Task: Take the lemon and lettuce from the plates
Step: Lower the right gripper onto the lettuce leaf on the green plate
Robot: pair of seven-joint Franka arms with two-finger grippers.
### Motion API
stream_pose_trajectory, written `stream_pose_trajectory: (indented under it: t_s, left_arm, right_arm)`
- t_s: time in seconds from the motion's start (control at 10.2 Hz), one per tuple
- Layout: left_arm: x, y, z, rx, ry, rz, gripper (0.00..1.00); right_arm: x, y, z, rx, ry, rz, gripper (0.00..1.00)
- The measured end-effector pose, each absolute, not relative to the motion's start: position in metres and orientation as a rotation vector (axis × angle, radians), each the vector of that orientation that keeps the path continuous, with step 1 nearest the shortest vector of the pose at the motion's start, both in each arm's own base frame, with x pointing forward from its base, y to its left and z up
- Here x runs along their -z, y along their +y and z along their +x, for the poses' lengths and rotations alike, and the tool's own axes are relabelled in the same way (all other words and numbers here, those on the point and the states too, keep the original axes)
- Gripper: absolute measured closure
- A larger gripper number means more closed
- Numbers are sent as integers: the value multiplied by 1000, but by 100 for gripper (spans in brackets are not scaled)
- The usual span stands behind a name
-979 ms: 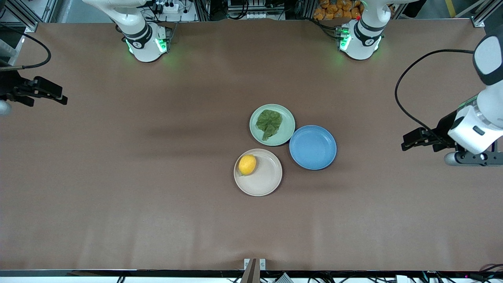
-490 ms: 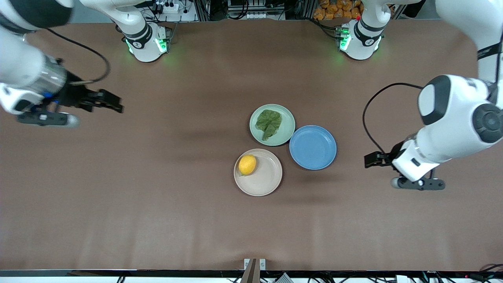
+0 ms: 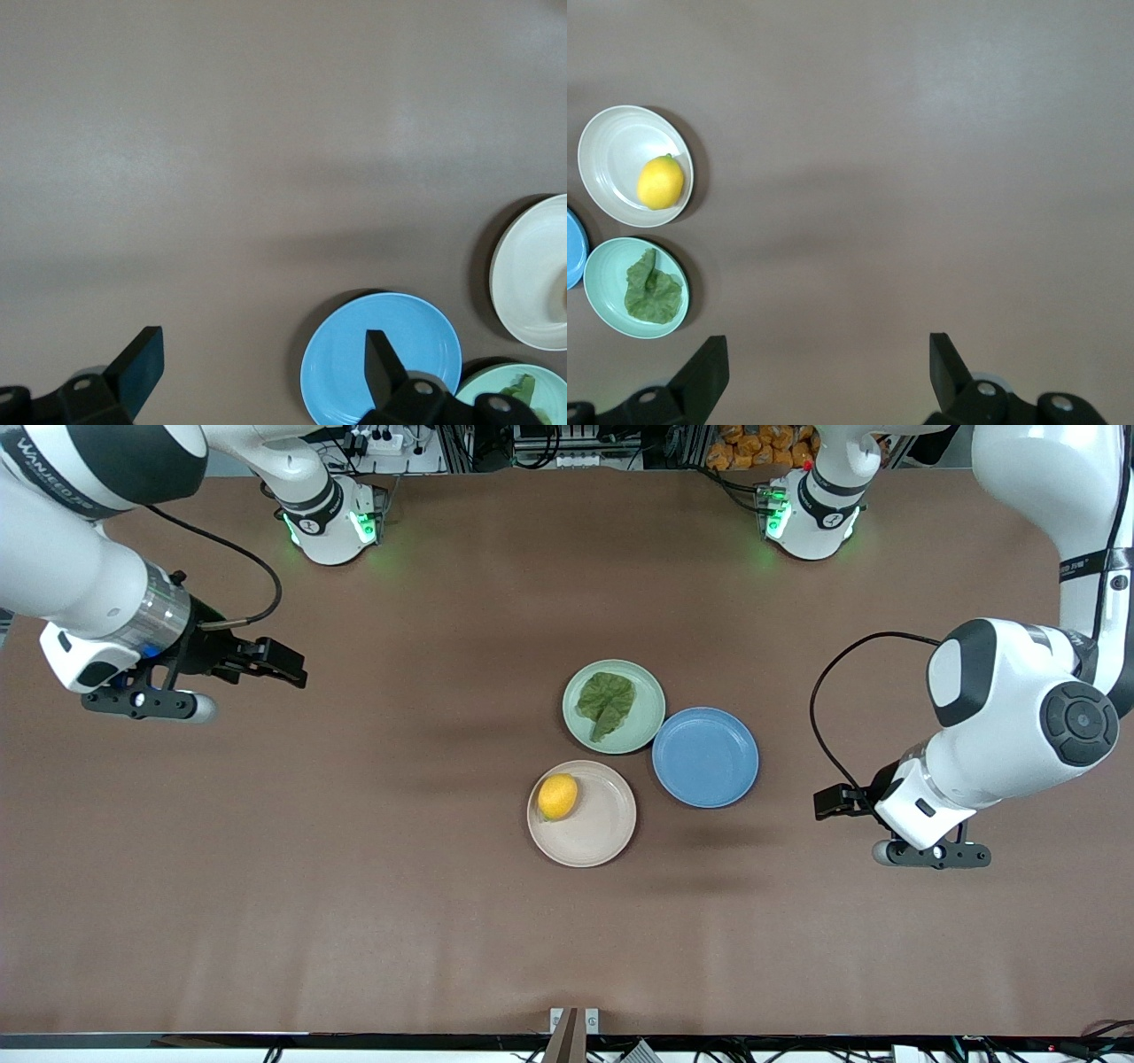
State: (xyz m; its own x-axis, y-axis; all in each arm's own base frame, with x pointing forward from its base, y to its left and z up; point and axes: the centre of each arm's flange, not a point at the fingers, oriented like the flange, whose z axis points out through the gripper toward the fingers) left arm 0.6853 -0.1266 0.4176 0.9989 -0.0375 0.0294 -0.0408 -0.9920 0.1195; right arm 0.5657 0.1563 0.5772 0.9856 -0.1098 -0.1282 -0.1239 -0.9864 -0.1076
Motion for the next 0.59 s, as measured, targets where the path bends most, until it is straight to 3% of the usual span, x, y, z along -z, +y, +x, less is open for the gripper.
stream_pose_trajectory:
  t_s: [0.29, 0.59]
  left_arm:
    - [-417, -127, 688, -68, -57, 3017, 0]
    - [-413, -126, 691, -85, -54, 3015, 0]
  right_arm:
    - [-531, 281, 552, -180, 277, -3018, 0]
    - [-458, 434, 502, -136, 393, -3001, 0]
